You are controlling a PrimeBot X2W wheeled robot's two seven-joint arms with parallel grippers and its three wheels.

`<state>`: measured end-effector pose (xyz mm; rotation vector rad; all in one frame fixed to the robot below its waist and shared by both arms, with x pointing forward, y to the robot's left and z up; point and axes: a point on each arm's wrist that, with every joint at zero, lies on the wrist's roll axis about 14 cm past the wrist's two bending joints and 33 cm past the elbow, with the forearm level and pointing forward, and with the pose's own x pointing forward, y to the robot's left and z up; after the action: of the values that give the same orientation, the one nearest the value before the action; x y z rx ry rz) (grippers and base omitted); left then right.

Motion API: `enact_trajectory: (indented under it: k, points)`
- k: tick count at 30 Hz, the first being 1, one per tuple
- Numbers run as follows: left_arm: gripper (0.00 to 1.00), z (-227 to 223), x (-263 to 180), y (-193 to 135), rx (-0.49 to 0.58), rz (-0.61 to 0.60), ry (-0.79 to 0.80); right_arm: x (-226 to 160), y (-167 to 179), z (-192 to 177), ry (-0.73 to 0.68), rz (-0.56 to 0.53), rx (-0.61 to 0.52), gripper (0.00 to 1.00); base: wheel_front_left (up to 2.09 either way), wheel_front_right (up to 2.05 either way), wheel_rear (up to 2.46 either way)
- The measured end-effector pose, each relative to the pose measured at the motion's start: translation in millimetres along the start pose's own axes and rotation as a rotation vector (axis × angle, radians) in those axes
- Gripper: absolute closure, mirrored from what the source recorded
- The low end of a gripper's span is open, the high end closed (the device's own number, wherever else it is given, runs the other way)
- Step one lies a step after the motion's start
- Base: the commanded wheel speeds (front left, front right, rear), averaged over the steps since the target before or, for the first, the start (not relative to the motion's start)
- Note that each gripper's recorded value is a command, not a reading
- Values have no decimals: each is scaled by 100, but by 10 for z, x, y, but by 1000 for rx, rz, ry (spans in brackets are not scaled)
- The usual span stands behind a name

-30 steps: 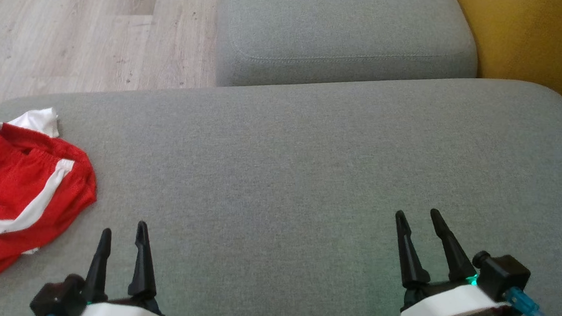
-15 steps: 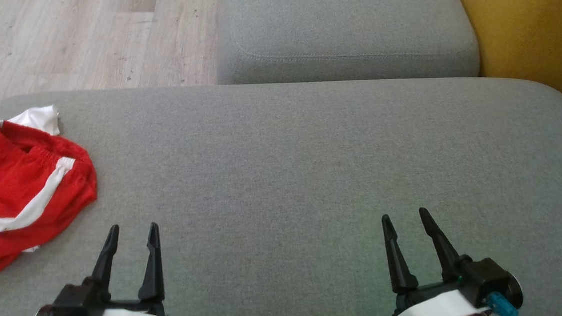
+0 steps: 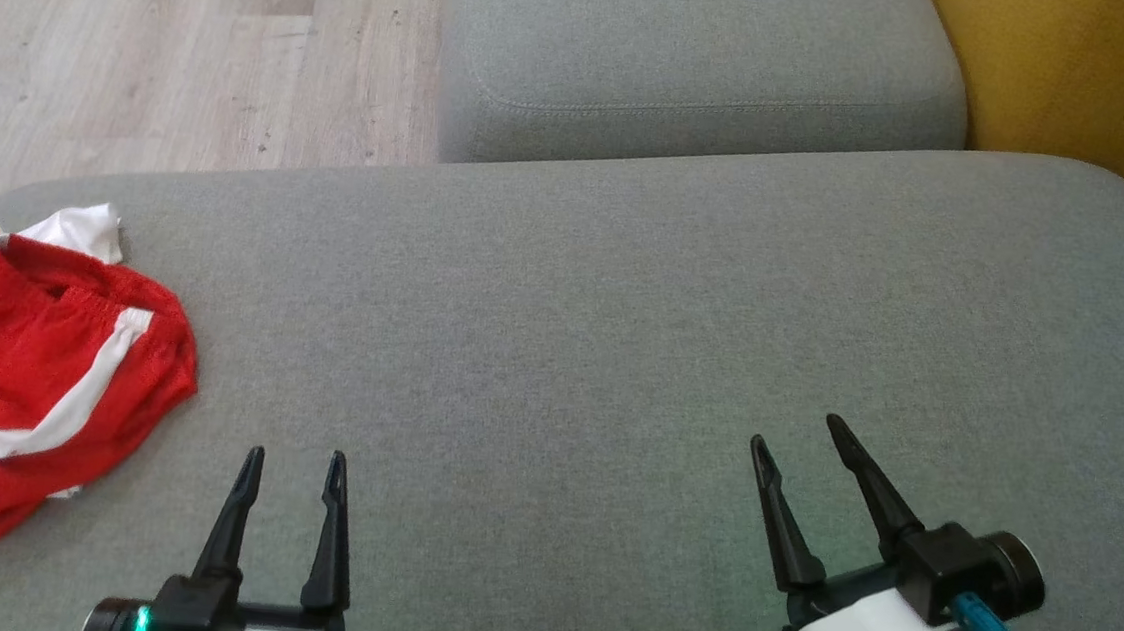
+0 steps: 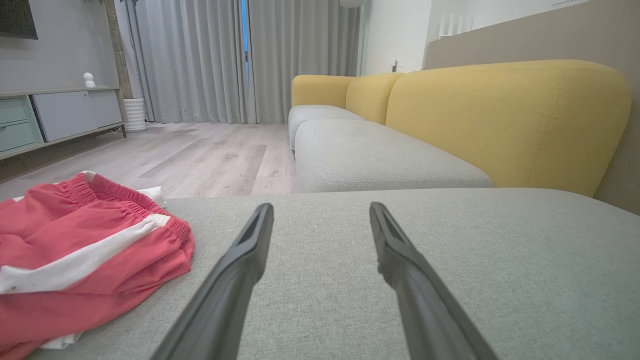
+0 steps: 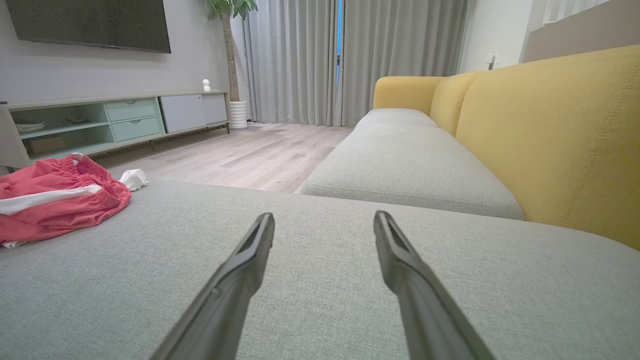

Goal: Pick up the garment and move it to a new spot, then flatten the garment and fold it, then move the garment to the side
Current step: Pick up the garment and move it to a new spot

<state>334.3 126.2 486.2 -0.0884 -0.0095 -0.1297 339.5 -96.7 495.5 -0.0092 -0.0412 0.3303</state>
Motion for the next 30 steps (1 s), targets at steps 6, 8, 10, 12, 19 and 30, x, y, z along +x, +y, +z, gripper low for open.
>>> enact_trajectory:
  k: [6, 8, 10, 12, 19, 30]
  points:
    - [0, -33, -21, 27, 0, 10, 10, 6, -16, -11, 3, -5, 2, 0, 0, 0, 0]
    - [0, -43, -37, 44, 0, 16, 13, 1, -6, -26, 8, -3, 5, 0, 0, 0, 0]
    - [0, -52, -60, 74, 0, 27, 16, -24, 31, -81, 24, 5, 11, 0, 0, 0, 0]
    - [0, -50, -73, 95, 0, 34, 15, -34, 54, -109, 33, 11, 14, 0, 0, 0, 0]
    - [0, -50, -251, 336, 6, 123, 12, 87, 327, -155, 48, 105, 21, 0, 0, 0, 0]
    - [0, 5, -883, 1067, 24, 420, -11, 360, 1049, -185, 62, 354, 22, 0, 0, 0, 0]
